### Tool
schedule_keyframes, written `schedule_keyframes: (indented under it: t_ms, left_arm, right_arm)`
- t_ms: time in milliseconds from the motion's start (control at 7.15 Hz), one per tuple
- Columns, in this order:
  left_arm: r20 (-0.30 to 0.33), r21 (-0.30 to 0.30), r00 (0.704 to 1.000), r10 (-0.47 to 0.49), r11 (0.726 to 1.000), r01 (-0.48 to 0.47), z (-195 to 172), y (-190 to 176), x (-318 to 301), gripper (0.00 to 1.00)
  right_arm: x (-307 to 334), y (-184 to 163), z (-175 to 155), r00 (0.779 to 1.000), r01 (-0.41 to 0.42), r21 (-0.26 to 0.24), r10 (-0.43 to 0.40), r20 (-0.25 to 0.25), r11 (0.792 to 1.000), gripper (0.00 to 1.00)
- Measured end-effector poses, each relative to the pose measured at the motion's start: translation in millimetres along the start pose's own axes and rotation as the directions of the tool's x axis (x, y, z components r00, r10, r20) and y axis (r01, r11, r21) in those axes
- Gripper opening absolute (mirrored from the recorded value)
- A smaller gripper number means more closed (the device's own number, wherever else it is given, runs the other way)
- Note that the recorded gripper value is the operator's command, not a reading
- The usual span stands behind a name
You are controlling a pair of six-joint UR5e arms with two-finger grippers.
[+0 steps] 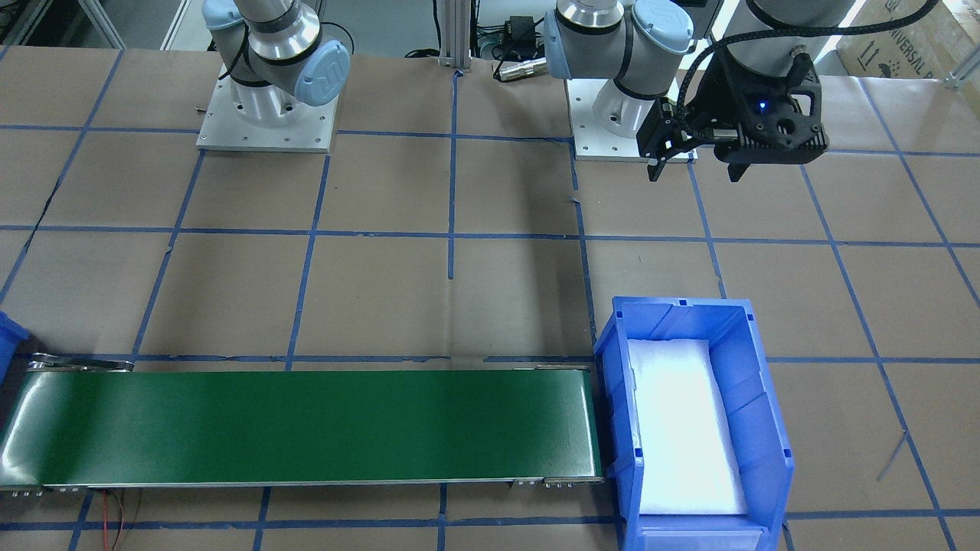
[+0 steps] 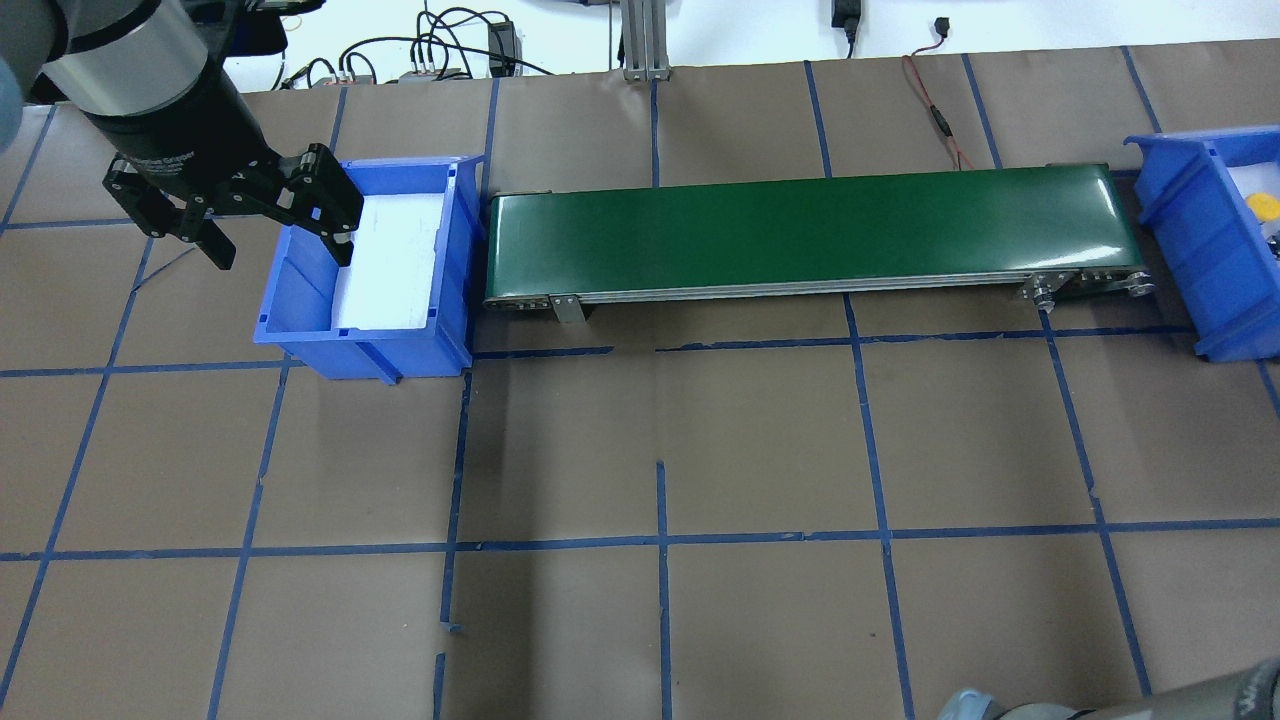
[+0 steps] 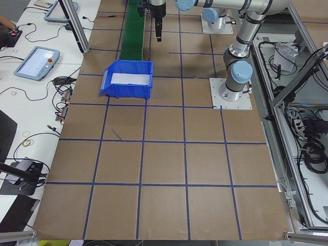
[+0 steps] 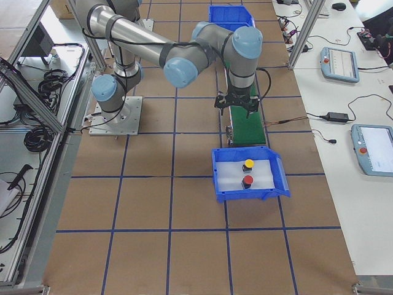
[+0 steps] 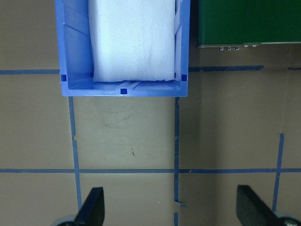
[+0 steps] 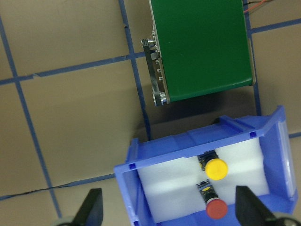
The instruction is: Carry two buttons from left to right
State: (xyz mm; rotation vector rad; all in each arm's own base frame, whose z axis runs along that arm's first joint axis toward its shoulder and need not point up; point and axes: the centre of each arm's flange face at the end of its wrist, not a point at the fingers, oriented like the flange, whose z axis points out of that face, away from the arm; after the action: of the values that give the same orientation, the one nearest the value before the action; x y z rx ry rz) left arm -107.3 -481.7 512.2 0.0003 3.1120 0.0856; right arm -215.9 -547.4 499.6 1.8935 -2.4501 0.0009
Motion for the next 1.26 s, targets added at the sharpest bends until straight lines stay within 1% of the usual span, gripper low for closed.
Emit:
schedule_keyframes:
  t_ms: [140,280,420,699,979,1119,1259]
  left_arm:
    - [0.0,0.0,1.0,-0.001,1.0,0.001,0.1,-0.2,-0.3,1.0]
    - [0.0,0.0,1.0,-0.001,1.0,0.001,0.1,-0.3,-0.5,1.0]
    - [0.0,0.0,1.0,-0.001,1.0,0.001,0.1,-0.3,-0.5,1.0]
    - [0.0,0.0,1.0,-0.001,1.0,0.001,-0.1,-0.2,-0.6,1.0]
    - [0.0,0.0,1.0,-0.001,1.0,0.001,0.0,-0.3,-0.6,1.0]
    - [0.0,0.0,1.0,-0.001,1.0,0.001,0.0,-0.4,-0.6,1.0]
    - [0.0,0.0,1.0,-0.001,1.0,0.001,-0.2,-0.3,-0.5,1.0]
  right_arm:
    - [-21.3,-27.5,-14.3,0.996,-0.089,-0.013,0.089,0.009,0.996,1.0]
    - [-42.5,-64.0,-27.1,0.986,-0.169,-0.018,0.169,0.014,0.986,1.0]
    - [-60.2,-105.2,-39.5,0.973,-0.23,-0.018,0.231,0.013,0.973,1.0]
    - [-87.5,-190.6,-55.1,0.94,-0.342,-0.01,0.342,0.0,0.94,1.0]
    - [-119.2,-282.7,-59.1,0.908,-0.42,0.0,0.42,-0.01,0.908,1.0]
    - [-135.4,-323.7,-57.7,0.875,-0.483,0.007,0.483,-0.012,0.876,1.0]
    - [-147.6,-352.5,-55.5,0.833,-0.552,0.015,0.552,-0.012,0.834,1.0]
